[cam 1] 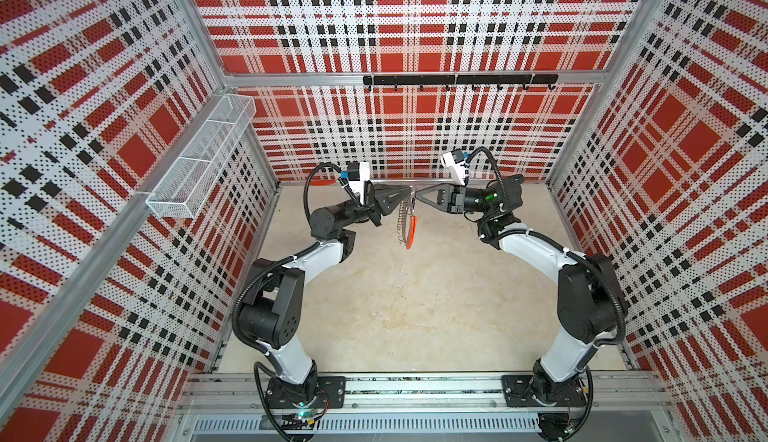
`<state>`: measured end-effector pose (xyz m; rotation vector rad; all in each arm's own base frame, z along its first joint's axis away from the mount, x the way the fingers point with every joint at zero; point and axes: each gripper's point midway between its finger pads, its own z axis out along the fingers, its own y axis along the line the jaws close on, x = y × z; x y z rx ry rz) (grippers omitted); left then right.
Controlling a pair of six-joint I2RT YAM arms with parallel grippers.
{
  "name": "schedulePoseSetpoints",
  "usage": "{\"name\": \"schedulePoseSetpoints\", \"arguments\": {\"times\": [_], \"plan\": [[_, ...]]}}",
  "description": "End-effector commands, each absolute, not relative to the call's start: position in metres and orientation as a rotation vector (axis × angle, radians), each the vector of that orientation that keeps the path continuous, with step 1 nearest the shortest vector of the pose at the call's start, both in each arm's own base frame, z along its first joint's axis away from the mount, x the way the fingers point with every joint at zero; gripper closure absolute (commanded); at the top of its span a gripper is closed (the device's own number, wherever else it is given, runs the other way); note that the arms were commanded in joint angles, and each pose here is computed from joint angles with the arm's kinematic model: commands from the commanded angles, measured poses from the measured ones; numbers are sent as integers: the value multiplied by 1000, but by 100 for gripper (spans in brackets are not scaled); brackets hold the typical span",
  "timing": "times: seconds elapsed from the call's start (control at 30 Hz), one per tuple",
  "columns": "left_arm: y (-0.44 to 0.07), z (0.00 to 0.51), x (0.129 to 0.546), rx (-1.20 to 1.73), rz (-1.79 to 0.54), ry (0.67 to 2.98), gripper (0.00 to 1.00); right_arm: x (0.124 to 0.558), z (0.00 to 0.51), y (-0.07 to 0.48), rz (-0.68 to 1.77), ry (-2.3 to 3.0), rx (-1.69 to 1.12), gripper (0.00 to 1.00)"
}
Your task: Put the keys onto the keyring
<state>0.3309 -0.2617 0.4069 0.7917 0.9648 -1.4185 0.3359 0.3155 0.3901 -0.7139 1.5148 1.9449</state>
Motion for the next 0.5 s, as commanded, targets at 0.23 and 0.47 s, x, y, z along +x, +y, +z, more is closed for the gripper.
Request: {"name": "schedulePoseSetpoints", "arguments": {"times": [0.23, 0.47], "plan": [[-261, 430, 303, 866, -1363, 783, 100, 362, 364, 314, 1720, 1731, -589, 77], [-259, 425, 306, 862, -1361, 805, 100, 417, 329, 257, 905, 1938, -388, 63]]}}
